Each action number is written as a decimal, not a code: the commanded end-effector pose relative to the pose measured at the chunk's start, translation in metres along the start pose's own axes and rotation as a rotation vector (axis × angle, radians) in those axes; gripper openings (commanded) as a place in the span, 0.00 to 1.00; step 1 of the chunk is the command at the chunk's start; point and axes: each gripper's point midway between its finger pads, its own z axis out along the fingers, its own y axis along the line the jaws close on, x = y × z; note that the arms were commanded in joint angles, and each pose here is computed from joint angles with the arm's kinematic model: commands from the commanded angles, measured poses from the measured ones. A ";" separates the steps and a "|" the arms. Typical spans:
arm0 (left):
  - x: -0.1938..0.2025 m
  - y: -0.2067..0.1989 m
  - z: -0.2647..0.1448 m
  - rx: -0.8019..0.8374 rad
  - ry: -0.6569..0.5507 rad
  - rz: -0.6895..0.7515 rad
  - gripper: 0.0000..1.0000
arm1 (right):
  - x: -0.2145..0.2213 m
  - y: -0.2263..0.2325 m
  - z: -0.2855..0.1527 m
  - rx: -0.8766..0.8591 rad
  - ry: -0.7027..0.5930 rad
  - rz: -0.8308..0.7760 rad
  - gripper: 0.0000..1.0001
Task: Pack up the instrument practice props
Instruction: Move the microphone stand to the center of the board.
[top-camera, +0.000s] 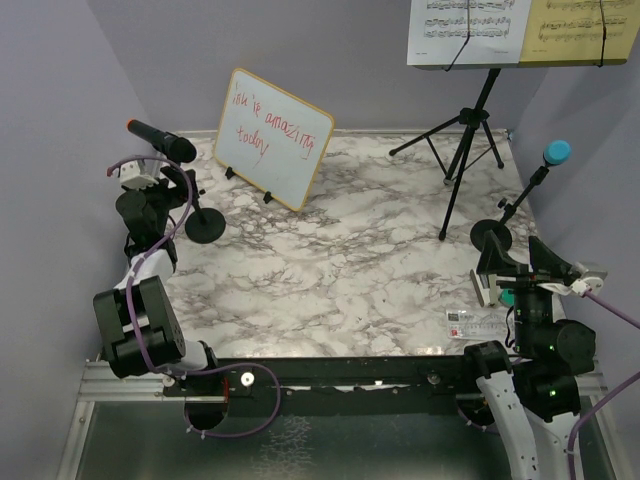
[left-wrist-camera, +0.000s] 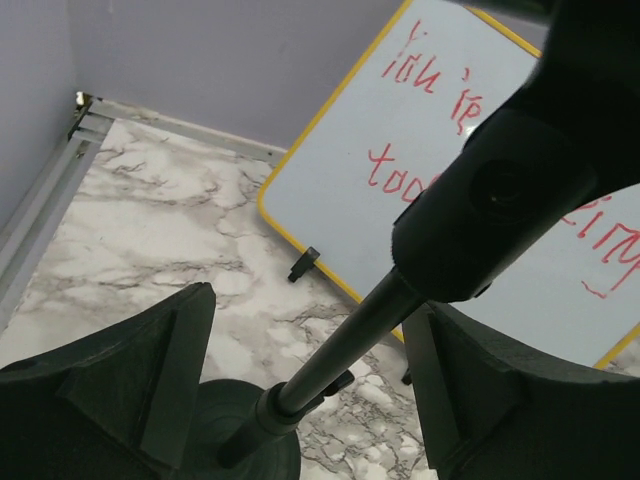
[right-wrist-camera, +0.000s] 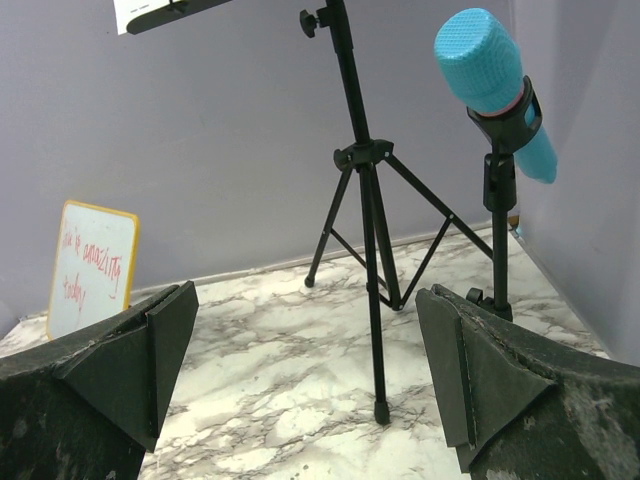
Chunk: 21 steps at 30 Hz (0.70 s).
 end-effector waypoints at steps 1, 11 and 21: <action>-0.016 -0.028 0.007 0.185 -0.027 0.109 0.76 | -0.017 0.006 -0.013 -0.049 -0.082 0.021 1.00; -0.009 -0.039 0.003 0.262 -0.001 0.162 0.30 | -0.015 0.008 -0.012 -0.065 -0.080 0.013 1.00; -0.025 -0.081 -0.018 0.396 -0.026 0.231 0.00 | -0.014 0.014 -0.013 -0.099 -0.077 0.006 1.00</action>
